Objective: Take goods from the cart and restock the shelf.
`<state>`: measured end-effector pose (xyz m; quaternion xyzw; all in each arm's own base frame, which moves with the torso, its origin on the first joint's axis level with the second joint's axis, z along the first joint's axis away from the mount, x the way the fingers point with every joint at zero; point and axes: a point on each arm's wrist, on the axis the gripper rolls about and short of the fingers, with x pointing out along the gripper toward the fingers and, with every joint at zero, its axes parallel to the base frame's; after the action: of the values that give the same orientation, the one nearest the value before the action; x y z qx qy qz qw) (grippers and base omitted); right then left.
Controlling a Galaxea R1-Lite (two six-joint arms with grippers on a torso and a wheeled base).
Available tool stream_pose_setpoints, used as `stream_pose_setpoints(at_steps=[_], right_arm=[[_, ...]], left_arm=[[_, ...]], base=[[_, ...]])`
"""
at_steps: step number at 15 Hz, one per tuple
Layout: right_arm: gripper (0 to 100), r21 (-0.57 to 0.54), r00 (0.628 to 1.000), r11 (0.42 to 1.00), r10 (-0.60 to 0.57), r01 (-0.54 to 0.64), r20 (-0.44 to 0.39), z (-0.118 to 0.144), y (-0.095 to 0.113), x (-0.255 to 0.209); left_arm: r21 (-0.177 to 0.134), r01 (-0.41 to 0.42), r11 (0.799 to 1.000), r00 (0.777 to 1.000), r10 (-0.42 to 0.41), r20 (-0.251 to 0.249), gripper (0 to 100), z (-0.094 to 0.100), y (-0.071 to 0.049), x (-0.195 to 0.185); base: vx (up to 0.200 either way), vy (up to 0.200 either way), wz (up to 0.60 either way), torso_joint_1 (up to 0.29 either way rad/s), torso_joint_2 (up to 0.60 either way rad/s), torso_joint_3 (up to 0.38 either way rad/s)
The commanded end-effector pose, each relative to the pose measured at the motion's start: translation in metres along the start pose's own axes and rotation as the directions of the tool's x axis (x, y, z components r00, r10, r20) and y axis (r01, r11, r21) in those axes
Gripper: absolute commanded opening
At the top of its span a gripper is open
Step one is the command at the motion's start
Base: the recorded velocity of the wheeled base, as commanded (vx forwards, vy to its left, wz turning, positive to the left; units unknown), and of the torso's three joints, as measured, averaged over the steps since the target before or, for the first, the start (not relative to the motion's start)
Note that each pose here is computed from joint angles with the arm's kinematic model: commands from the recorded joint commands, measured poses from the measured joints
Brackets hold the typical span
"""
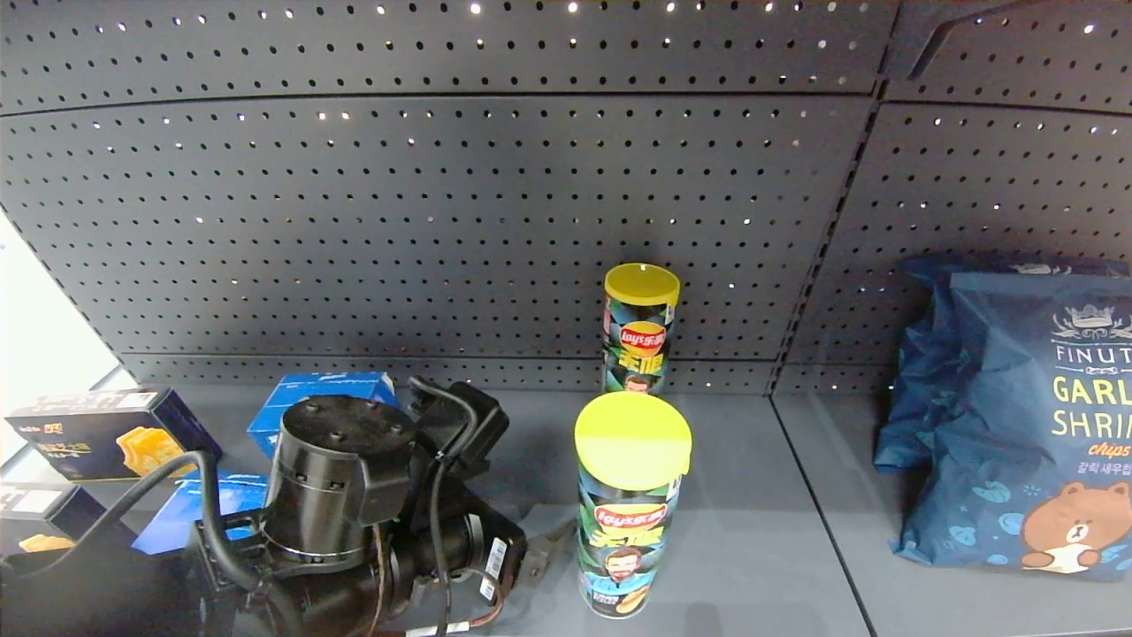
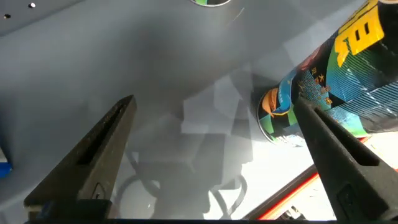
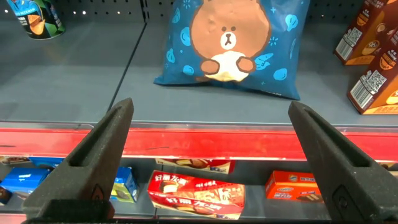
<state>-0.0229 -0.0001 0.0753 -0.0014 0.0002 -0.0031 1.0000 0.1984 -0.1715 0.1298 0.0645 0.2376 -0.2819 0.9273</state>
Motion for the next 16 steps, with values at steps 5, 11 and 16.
stream_pose_setpoints(at_steps=[5, 11, 16], right_arm=[[100, 0.000, 1.000, 1.000, 0.000, 0.000, -0.001, 0.0000, 0.0000, 0.0001], [100, 0.000, 1.000, 1.000, 0.000, 0.000, -0.001, 0.0000, 0.0000, 0.0001], [100, 0.000, 1.000, 1.000, 0.000, 0.000, -0.001, 0.0000, 0.0000, 0.0001]], left_arm=[[0.008, 0.013, 1.000, 1.000, -0.013, -0.002, 100, -0.0001, -0.0051, 0.0019], [0.013, 0.015, 1.000, 1.000, -0.015, -0.013, 100, -0.0021, -0.0060, 0.0044], [0.019, 0.027, 0.999, 1.000, -0.027, -0.015, 100, -0.0025, -0.0098, 0.0047]], base=[[0.000, 0.000, 0.00, 0.000, 0.00, 0.000], [0.000, 0.000, 0.00, 0.000, 0.00, 0.000], [0.000, 0.000, 0.00, 0.000, 0.00, 0.000]])
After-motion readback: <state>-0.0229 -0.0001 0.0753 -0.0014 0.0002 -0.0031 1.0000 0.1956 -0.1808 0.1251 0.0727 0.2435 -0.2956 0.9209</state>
